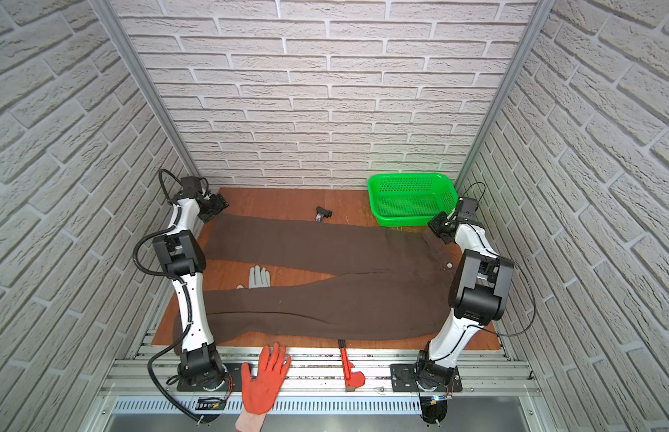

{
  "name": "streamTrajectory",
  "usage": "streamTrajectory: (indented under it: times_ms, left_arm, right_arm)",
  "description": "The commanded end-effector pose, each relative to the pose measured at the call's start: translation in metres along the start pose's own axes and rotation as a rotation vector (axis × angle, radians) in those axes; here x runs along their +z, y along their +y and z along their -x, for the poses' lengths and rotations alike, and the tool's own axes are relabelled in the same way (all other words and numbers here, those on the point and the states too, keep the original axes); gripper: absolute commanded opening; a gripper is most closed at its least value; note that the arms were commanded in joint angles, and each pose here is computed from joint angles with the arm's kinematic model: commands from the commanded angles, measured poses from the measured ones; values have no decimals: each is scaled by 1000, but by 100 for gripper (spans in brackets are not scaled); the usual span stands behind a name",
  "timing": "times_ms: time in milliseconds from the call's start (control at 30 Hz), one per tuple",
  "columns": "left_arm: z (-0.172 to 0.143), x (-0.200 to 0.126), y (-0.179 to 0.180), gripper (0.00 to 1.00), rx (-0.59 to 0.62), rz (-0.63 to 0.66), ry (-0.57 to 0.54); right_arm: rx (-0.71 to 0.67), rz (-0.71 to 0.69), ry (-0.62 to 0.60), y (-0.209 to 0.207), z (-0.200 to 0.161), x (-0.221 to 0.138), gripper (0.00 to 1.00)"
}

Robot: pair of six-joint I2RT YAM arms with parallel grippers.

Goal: Fold and stack the trousers
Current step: Fold the trousers at the center of the table.

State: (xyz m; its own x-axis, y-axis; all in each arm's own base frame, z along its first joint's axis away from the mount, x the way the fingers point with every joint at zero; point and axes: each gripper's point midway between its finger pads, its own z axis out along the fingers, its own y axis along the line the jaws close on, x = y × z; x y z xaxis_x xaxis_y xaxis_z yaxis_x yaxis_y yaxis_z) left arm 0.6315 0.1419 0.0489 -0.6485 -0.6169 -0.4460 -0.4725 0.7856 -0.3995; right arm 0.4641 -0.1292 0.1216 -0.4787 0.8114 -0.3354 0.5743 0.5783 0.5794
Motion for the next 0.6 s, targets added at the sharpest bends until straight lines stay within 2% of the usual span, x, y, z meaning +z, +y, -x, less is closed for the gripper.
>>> streamTrajectory:
  times_ms: [0,167,367,567]
  left_arm:
    - [-6,13,16,76,-31,18,25]
    - [-13,5,14,60,-33,7,65]
    - [-18,-16,10,47,-15,5,47]
    - [-19,-13,10,38,-8,10,65]
  right_arm:
    - [-29,31,-25,13,9,-1,6]
    - [-28,27,-23,12,8,0,6]
    - [-24,28,-16,11,6,1,6]
    - [-23,31,-20,12,7,-1,6]
